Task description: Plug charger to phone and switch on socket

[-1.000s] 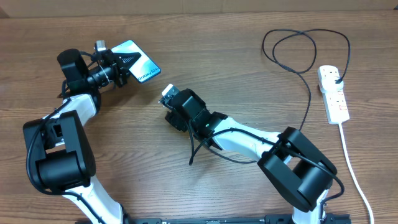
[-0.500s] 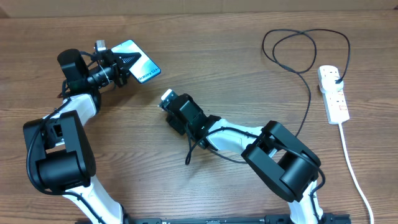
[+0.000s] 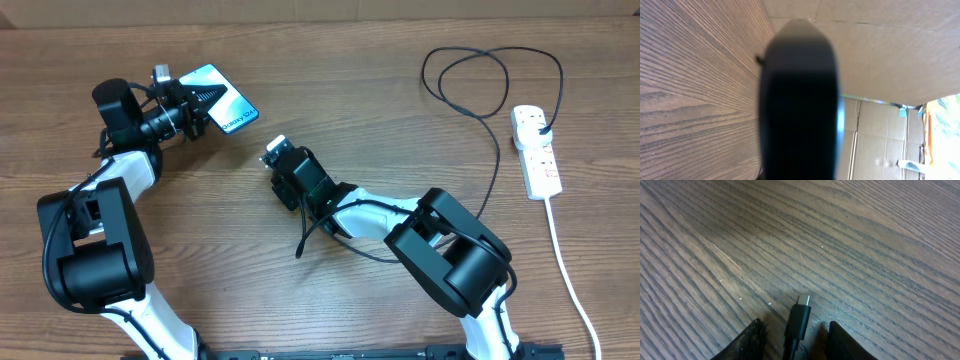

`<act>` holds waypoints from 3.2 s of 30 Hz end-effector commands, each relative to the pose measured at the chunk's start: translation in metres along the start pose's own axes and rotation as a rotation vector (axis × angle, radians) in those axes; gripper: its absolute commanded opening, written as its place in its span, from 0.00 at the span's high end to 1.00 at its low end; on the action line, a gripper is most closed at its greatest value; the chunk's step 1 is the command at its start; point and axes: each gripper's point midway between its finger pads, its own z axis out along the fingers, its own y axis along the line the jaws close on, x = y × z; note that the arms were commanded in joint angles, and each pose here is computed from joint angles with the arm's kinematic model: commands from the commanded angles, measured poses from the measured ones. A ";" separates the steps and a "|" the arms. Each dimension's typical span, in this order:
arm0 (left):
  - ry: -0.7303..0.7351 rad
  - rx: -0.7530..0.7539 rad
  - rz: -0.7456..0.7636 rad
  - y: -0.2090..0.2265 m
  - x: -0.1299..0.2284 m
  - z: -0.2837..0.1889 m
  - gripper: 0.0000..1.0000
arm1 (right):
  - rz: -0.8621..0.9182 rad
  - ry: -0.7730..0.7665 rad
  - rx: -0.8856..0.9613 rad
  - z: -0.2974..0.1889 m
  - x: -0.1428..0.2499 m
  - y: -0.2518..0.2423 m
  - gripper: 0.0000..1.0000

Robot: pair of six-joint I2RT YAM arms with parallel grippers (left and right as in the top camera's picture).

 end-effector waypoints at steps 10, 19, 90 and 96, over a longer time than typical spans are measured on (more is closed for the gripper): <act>0.026 0.020 0.056 -0.010 0.005 -0.001 0.96 | 0.036 0.018 0.026 0.013 0.008 -0.018 0.73; 0.026 0.020 0.056 -0.010 0.005 -0.001 0.96 | 0.039 0.029 -0.016 0.014 0.009 -0.012 0.94; 0.291 0.105 0.032 -0.008 0.168 0.045 0.96 | 1.018 0.250 -1.174 -0.250 0.037 -0.032 0.96; 0.299 0.108 0.052 -0.008 0.170 0.045 0.96 | 1.002 0.292 -1.130 -0.232 0.012 -0.009 0.96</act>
